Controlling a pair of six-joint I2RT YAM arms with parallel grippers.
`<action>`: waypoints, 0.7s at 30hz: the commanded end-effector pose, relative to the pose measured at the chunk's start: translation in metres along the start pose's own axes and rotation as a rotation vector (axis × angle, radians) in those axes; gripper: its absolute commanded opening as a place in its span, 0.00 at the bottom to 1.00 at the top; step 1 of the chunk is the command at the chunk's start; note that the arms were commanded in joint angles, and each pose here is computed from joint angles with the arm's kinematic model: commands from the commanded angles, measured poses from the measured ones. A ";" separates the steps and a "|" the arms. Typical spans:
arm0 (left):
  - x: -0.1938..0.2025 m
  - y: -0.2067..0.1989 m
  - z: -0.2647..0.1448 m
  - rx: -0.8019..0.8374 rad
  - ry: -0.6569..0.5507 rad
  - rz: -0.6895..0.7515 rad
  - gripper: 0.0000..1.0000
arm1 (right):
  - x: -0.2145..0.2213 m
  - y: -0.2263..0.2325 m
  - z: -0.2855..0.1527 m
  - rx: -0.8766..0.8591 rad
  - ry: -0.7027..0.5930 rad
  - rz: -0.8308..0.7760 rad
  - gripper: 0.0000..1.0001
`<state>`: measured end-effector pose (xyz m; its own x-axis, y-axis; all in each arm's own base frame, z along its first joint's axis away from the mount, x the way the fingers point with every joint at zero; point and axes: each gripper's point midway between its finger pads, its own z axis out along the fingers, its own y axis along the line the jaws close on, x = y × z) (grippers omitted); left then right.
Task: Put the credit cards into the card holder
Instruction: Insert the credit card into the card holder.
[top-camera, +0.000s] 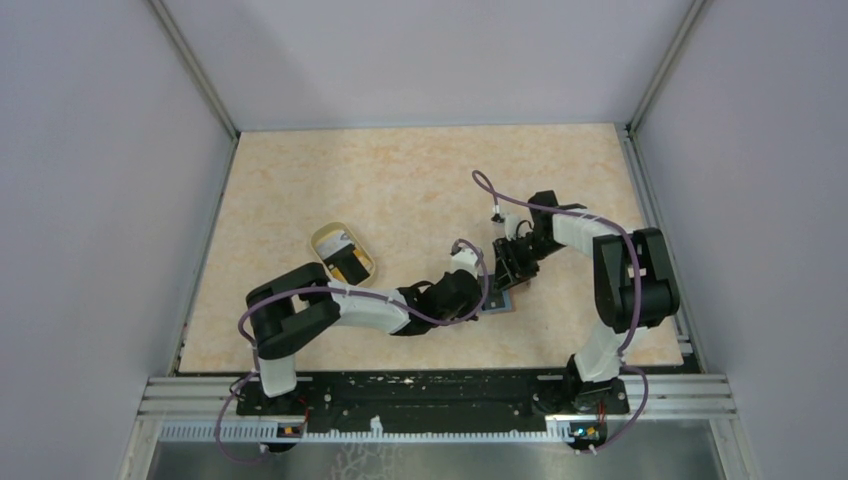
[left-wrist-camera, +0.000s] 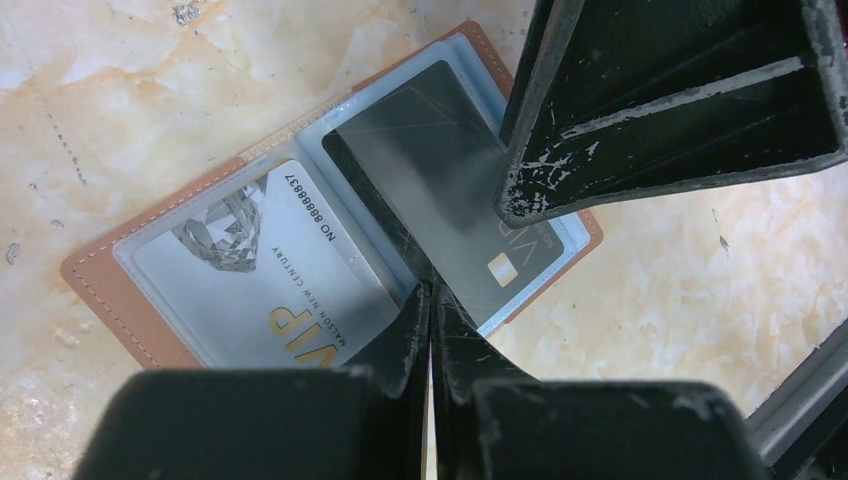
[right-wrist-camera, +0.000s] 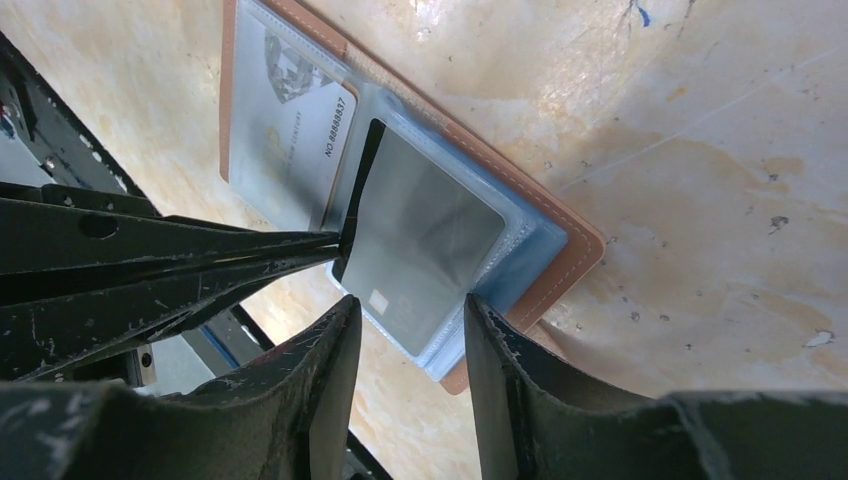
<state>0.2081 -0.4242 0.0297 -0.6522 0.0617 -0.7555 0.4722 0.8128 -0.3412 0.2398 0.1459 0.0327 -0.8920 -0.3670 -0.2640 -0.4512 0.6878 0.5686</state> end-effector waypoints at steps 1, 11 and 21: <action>0.008 0.008 0.004 -0.024 0.022 0.001 0.03 | -0.015 -0.009 -0.010 0.070 -0.048 -0.039 0.44; 0.013 0.013 0.003 -0.026 0.028 -0.015 0.03 | -0.014 -0.012 -0.011 0.091 -0.048 -0.044 0.47; 0.014 0.013 0.002 -0.017 0.027 -0.026 0.03 | -0.022 0.019 -0.014 -0.067 -0.082 -0.048 0.41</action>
<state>0.2093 -0.4236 0.0290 -0.6605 0.0332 -0.7501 0.4561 0.8113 -0.3657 0.2405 0.1456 0.0347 -0.8909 -0.3652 -0.2701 -0.4538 0.6897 0.5642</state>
